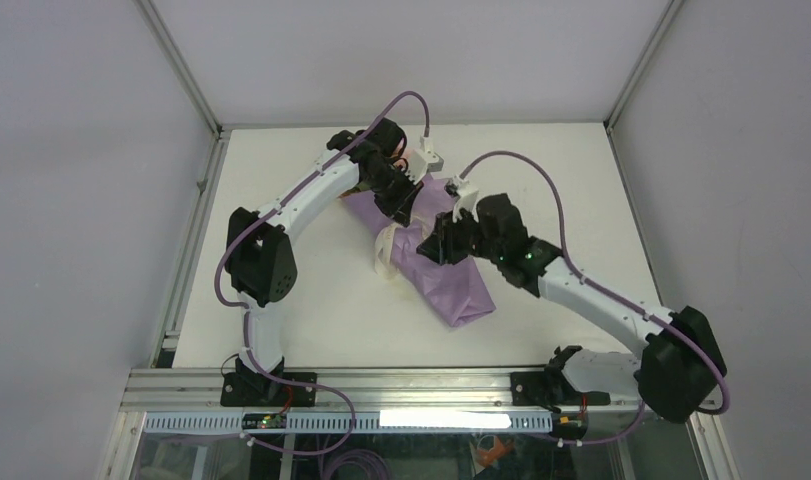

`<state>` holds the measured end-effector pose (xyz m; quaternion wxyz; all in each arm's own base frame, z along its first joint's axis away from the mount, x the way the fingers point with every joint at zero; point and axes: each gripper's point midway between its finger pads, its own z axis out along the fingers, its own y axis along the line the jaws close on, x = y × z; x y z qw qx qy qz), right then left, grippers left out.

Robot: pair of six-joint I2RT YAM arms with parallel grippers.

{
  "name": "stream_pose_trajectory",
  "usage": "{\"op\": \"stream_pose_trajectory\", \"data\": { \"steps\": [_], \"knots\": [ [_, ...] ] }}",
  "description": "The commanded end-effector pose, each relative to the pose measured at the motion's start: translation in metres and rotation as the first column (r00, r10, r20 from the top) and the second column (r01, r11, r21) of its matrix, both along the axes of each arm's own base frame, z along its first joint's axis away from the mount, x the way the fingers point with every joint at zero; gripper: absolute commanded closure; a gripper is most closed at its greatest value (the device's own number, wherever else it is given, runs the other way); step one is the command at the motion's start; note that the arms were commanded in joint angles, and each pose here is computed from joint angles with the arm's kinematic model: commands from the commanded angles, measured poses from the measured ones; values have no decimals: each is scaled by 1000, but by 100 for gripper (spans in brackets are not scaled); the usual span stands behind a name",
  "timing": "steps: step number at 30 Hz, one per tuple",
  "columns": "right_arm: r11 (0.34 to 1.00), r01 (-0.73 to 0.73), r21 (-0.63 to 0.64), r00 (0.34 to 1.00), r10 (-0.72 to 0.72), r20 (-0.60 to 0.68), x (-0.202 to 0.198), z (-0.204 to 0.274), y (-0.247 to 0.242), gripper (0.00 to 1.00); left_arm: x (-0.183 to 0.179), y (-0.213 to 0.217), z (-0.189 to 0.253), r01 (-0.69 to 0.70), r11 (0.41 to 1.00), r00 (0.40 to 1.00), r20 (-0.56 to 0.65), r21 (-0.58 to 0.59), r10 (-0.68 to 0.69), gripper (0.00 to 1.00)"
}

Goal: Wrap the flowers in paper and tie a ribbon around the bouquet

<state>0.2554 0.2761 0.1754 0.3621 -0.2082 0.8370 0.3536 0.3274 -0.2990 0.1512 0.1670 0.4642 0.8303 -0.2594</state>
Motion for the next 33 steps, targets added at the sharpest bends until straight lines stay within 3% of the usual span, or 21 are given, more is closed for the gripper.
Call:
{"op": "stream_pose_trajectory", "data": {
  "steps": [1,9,22,27,33],
  "knots": [
    [944,183,275,942,-248,225,32,37,18,62,9,-5,13,-13,999,999,42,-41,15,100],
    [964,263,34,936,-263,232,56,-32,15,49,10,-7,13,-19,999,999,33,-46,20,100],
    [950,308,-59,917,-279,285,84,-36,-14,41,14,-7,5,-20,999,999,31,-28,21,100],
    [965,244,-99,942,-212,259,95,-48,-5,41,17,-8,3,-29,999,999,25,-26,30,100],
    [993,90,-82,979,-73,190,81,-61,17,43,23,-9,-2,-46,999,999,26,-11,47,100]
  ]
}}
